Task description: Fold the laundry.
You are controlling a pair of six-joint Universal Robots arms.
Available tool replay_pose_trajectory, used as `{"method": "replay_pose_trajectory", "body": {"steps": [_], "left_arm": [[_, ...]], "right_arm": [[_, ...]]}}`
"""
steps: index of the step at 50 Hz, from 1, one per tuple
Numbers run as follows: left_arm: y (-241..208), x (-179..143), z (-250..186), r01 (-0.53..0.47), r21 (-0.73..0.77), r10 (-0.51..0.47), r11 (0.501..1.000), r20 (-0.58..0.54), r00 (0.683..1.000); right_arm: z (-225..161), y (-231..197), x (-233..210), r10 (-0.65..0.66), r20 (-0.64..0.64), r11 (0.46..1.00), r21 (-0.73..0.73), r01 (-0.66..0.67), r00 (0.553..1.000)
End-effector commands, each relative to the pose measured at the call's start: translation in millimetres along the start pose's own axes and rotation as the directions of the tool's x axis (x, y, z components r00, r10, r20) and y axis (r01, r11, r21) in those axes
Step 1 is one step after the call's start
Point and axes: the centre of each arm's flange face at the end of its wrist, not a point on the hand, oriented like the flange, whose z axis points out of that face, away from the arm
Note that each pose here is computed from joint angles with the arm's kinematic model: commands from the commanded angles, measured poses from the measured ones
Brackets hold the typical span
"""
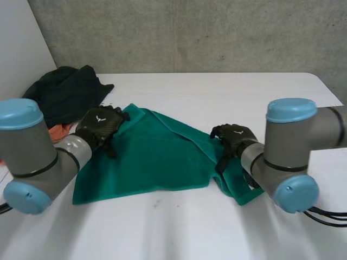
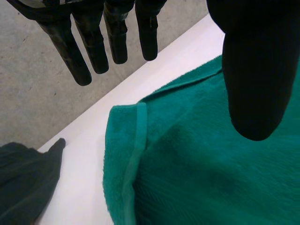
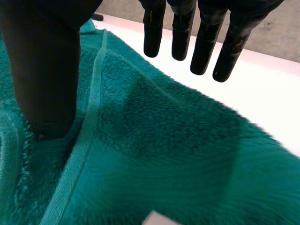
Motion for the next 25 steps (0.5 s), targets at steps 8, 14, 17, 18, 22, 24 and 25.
{"method": "replay_pose_trajectory", "body": {"steps": [8,14,17,18,22,24,25], "left_arm": [[-5.6,4.1,-27.4,-0.001,0.011,0.001,1.0,0.004,1.0],[-15.5,-2.7,-21.7,-0.014,0.054,0.013,0.998,0.028,1.0],[-27.7,-11.0,-13.3,-0.03,0.113,0.024,0.993,0.06,0.998],[-35.3,-15.6,-9.4,-0.037,0.144,0.027,0.989,0.077,0.997],[-45.4,-18.0,4.8,-0.042,0.189,0.027,0.981,0.08,0.996],[-44.2,-16.6,13.7,-0.04,0.192,0.026,0.981,0.073,0.997],[-43.6,-16.2,18.3,-0.04,0.192,0.026,0.98,0.072,0.997]], "right_arm": [[35.5,0.6,-5.6,-0.057,-0.024,0.998,0.032,0.058,0.998],[20.2,-27.8,-6.6,-0.113,-0.03,0.99,0.079,0.116,0.993],[-4.3,-56.5,-8.9,-0.133,-0.02,0.982,0.129,0.135,0.991],[-10.5,-62.4,-9.6,-0.144,-0.018,0.98,0.139,0.145,0.989],[-42.1,-81.5,-17.7,-0.265,0.021,0.953,0.159,0.259,0.964],[-59.3,-88.4,-22.6,-0.345,0.035,0.928,0.164,0.336,0.938],[-64.6,-89.7,-24.8,-0.366,0.04,0.92,0.164,0.356,0.93]]}}
